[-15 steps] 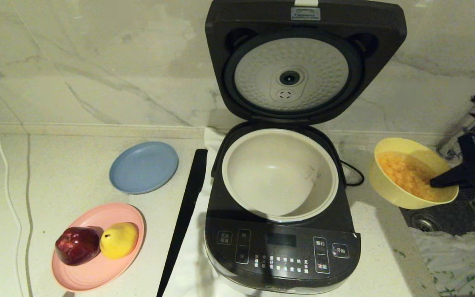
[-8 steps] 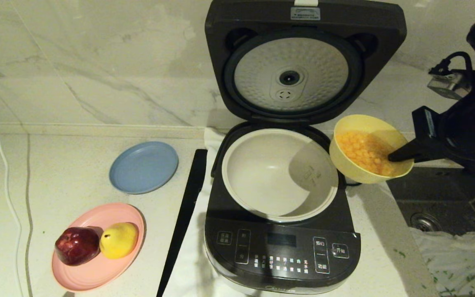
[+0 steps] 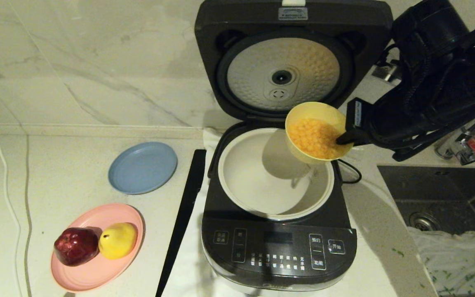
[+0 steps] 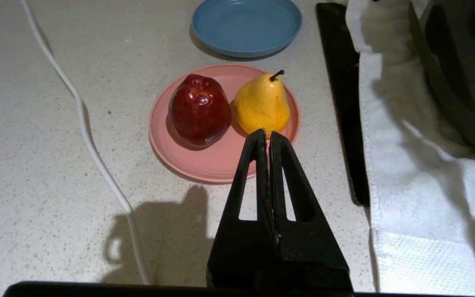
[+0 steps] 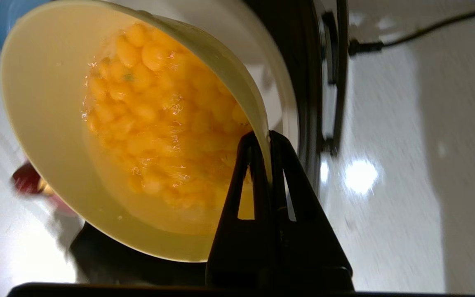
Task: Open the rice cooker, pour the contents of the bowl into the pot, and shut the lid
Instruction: Pour the water from the bowl into the rice cooker
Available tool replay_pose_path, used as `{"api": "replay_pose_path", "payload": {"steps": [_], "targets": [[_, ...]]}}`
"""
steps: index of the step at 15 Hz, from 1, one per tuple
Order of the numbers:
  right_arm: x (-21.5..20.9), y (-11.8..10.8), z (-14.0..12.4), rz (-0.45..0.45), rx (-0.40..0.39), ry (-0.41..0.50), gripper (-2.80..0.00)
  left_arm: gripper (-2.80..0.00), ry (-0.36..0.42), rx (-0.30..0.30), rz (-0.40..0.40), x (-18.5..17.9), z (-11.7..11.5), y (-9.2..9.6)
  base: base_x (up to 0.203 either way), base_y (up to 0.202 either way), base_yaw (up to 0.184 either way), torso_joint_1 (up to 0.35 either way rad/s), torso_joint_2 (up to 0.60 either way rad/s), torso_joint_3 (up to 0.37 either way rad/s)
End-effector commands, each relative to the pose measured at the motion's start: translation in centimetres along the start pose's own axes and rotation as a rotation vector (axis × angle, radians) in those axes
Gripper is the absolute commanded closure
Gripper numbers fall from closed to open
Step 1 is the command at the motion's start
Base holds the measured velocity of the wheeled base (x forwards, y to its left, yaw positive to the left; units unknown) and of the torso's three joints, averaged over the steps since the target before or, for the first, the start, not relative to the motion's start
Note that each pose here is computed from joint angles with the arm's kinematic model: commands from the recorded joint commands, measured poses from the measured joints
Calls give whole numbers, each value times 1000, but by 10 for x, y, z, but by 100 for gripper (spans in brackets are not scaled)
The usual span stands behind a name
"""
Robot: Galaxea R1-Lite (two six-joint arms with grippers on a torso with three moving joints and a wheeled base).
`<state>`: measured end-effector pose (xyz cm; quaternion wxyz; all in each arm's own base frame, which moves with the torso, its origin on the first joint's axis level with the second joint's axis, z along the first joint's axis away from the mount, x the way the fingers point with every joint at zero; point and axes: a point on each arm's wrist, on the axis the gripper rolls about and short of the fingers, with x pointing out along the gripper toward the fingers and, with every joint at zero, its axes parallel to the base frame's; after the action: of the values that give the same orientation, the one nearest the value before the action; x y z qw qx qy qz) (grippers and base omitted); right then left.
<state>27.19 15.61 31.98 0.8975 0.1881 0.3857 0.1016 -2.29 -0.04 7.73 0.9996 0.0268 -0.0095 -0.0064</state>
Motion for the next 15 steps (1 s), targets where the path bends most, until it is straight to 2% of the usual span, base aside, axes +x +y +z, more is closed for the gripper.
{"api": "replay_pose_path", "payload": {"steps": [1, 6, 15], "targets": [[31, 13, -6, -24, -27, -6, 0, 0, 8, 0, -1, 1, -2, 0, 0, 0, 0, 0, 0, 0], [31, 20, -7, 2, -31, -31, 0, 0, 8, 0, 1, 1, -2, 0, 0, 0, 0, 0, 0, 0], [-11, -11, 7, -45, 42, -56, 0, 0, 8, 0, -1, 1, -2, 0, 0, 0, 0, 0, 0, 0]]}}
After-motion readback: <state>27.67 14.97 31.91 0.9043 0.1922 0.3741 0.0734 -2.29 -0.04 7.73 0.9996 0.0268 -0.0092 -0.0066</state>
